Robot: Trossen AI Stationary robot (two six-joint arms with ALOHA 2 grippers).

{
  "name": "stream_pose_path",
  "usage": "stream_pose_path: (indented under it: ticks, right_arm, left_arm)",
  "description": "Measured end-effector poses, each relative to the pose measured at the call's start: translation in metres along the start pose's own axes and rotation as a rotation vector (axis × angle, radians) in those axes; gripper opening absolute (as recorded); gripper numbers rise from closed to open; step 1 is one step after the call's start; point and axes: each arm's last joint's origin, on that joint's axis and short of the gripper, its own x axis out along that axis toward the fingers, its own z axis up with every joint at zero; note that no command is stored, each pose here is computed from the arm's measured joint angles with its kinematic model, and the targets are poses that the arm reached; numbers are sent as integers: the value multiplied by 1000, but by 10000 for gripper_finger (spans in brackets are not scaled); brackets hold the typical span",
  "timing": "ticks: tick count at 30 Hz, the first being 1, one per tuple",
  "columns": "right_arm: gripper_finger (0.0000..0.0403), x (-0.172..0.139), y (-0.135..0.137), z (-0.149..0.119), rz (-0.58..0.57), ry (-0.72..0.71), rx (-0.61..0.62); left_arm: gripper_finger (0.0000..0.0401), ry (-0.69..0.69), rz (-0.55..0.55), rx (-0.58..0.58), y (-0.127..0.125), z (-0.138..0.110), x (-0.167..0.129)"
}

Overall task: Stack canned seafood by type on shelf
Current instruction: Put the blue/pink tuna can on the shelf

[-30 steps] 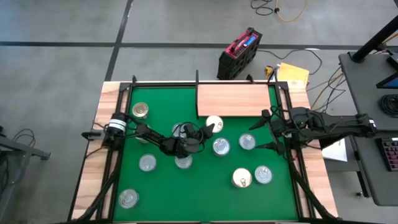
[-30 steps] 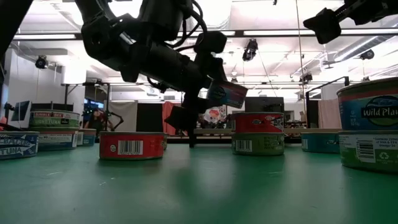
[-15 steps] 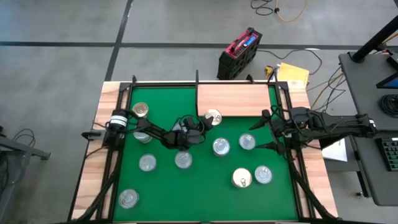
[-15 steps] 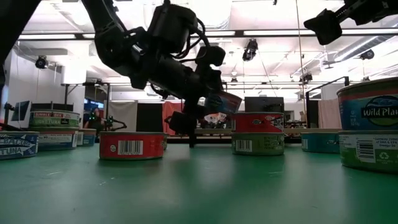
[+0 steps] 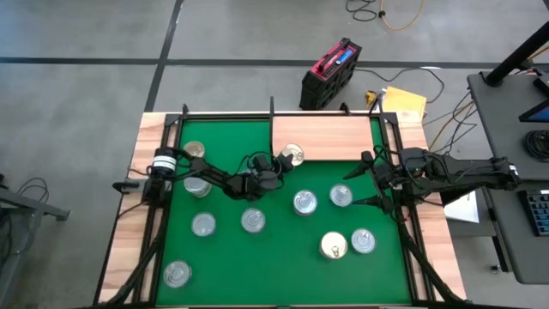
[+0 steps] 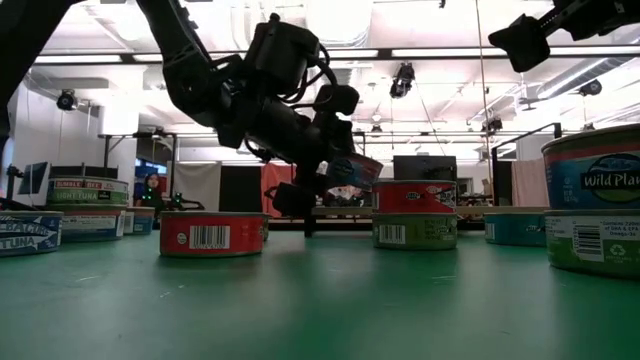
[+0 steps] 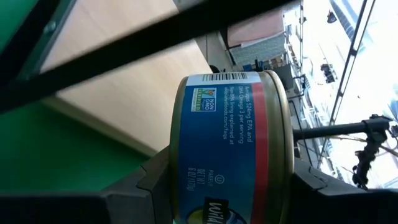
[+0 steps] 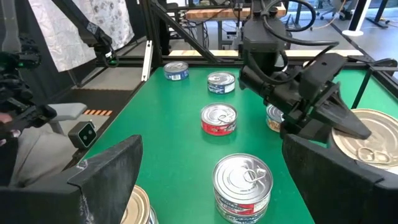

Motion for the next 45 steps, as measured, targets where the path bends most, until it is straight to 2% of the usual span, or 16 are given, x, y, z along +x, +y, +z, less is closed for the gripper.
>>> stream_pose_path:
  ticks: [45]
  right_arm:
    - [377, 0, 0, 0, 0, -2, 0]
  left_arm:
    - [183, -84, 28, 11, 2, 15, 14]
